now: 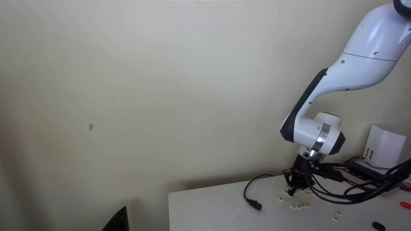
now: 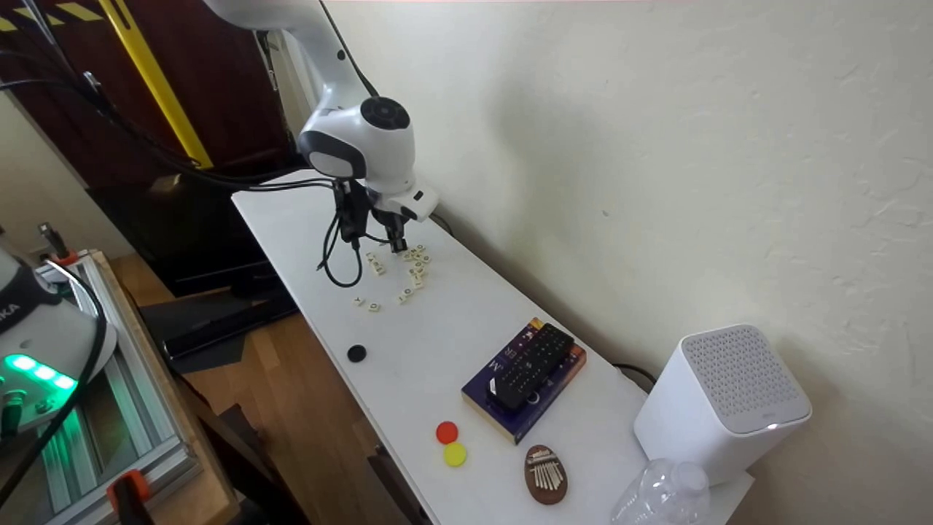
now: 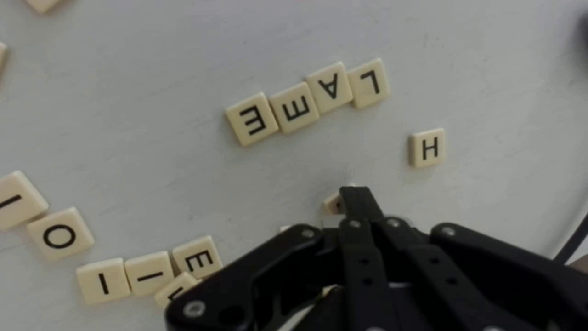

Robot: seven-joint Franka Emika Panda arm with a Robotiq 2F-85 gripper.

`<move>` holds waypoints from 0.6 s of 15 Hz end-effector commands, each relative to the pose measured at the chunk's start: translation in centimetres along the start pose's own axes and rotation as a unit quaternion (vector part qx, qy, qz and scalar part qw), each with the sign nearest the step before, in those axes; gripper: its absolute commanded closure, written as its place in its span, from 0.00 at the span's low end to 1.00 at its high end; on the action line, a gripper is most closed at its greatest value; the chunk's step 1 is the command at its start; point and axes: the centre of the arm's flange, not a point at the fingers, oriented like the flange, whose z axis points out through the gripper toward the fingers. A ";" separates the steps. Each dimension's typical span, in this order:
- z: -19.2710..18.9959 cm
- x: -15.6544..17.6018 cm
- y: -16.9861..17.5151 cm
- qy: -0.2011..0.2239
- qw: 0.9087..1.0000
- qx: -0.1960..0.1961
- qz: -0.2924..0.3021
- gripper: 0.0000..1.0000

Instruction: Arrange the letter tiles

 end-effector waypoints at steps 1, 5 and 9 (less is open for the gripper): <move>0.8 0.9 -0.8 -0.004 1.000 0.009 -0.009 1.00; -0.5 0.4 -1.2 -0.002 1.000 0.009 -0.011 1.00; -2.0 -0.3 -1.3 -0.002 1.000 0.009 -0.011 1.00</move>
